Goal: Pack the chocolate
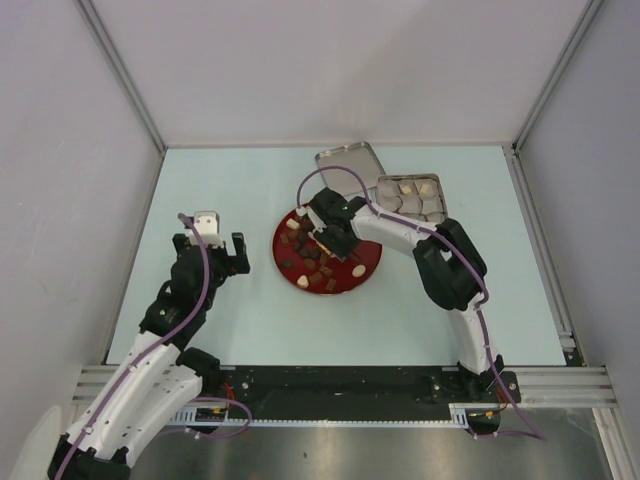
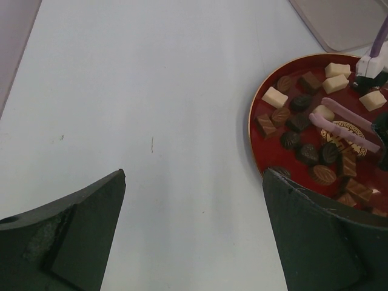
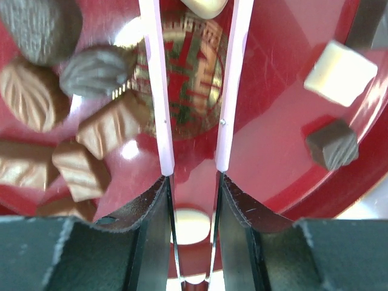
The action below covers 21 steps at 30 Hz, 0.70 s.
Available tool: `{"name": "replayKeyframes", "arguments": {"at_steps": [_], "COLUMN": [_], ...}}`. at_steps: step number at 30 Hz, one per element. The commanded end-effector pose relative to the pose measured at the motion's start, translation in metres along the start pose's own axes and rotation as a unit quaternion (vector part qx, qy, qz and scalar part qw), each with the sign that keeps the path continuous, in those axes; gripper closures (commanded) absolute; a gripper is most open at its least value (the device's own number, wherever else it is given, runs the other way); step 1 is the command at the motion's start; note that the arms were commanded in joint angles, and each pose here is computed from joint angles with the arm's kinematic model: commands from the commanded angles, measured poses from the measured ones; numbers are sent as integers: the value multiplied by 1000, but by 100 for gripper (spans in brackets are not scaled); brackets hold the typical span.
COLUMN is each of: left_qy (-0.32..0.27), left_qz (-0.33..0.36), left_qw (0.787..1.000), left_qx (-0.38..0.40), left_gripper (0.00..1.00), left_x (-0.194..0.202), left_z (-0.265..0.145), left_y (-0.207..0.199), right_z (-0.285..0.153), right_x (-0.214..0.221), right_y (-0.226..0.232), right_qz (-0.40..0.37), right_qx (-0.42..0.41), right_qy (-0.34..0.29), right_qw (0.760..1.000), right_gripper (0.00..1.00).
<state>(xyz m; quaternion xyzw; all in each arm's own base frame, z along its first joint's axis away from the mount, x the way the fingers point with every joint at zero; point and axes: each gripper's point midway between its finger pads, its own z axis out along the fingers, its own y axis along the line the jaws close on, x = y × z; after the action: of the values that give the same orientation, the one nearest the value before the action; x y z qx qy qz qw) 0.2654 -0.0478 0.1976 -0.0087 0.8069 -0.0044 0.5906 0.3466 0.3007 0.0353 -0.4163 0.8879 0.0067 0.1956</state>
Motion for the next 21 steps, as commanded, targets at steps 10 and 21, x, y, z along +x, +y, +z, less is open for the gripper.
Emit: {"name": "replayKeyframes", "arguments": {"at_steps": [10, 21], "left_qy": [-21, -22], "left_qz": [0, 0], "left_qw": [1000, 1000], "left_qx": [6, 8], "left_gripper": [0, 0], "left_x": [-9, -9], "left_z": [1, 1], "left_y": [-2, -3], "right_z": [-87, -93], "right_x": [1, 31], "right_y": [-48, -140], "right_qz": [73, 205], "right_qx": [20, 72], "right_qy": [-81, -88], "right_qw": [994, 972], "right_gripper": [95, 94]}}
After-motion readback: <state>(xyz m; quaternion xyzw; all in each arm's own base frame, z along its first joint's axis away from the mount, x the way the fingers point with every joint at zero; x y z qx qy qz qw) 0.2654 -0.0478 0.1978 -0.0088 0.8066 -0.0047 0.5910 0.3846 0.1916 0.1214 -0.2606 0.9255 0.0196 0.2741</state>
